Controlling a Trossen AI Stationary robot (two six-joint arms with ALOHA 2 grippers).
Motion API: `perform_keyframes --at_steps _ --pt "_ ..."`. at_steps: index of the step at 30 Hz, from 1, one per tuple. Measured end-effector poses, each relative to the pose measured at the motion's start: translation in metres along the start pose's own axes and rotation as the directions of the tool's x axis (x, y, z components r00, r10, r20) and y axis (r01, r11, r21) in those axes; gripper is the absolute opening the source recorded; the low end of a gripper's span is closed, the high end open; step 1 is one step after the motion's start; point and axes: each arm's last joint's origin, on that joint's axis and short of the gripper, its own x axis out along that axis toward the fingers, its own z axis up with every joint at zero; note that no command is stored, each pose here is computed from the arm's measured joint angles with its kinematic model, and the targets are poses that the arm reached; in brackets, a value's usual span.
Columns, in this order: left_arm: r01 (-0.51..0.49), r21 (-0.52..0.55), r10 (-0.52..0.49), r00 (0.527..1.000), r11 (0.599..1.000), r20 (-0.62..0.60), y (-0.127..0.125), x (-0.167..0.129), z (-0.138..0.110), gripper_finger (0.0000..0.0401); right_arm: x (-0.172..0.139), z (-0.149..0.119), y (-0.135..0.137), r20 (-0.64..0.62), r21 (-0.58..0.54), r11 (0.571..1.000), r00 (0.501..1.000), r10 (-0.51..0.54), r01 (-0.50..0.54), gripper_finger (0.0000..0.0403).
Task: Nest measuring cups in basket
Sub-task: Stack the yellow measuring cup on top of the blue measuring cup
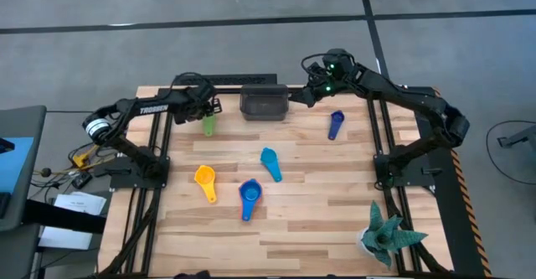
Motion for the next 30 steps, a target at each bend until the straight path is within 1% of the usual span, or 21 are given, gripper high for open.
perform_keyframes --at_steps 16,19,23,27,30 --pt "-0.016 0.009 0.016 1.0 1.0 -0.003 0.002 0.0 0.0 0.0156 -0.006 0.004 -0.008 0.021 -0.007 1.0 1.0 -0.022 0.022 0.0194" --pt "-0.041 -0.008 0.041 0.999 0.999 0.0 0.003 0.0 -0.002 0.0155 -0.006 0.005 -0.009 0.023 -0.005 1.0 0.999 -0.024 0.024 0.0192" --pt "-0.032 -0.015 0.032 0.999 0.999 0.004 0.002 0.0 -0.002 0.0155 -0.006 0.005 -0.009 0.022 -0.005 1.0 1.0 -0.022 0.022 0.0193" --pt "-0.021 -0.067 0.021 1.0 0.998 -0.009 0.003 -0.001 0.0 0.0155 -0.007 0.005 -0.01 0.026 -0.003 1.0 0.999 -0.025 0.025 0.0193" --pt "-0.018 -0.086 0.017 1.0 0.996 -0.006 0.003 -0.002 0.001 0.0155 -0.008 0.006 -0.011 0.028 -0.002 1.0 0.999 -0.027 0.027 0.0191"
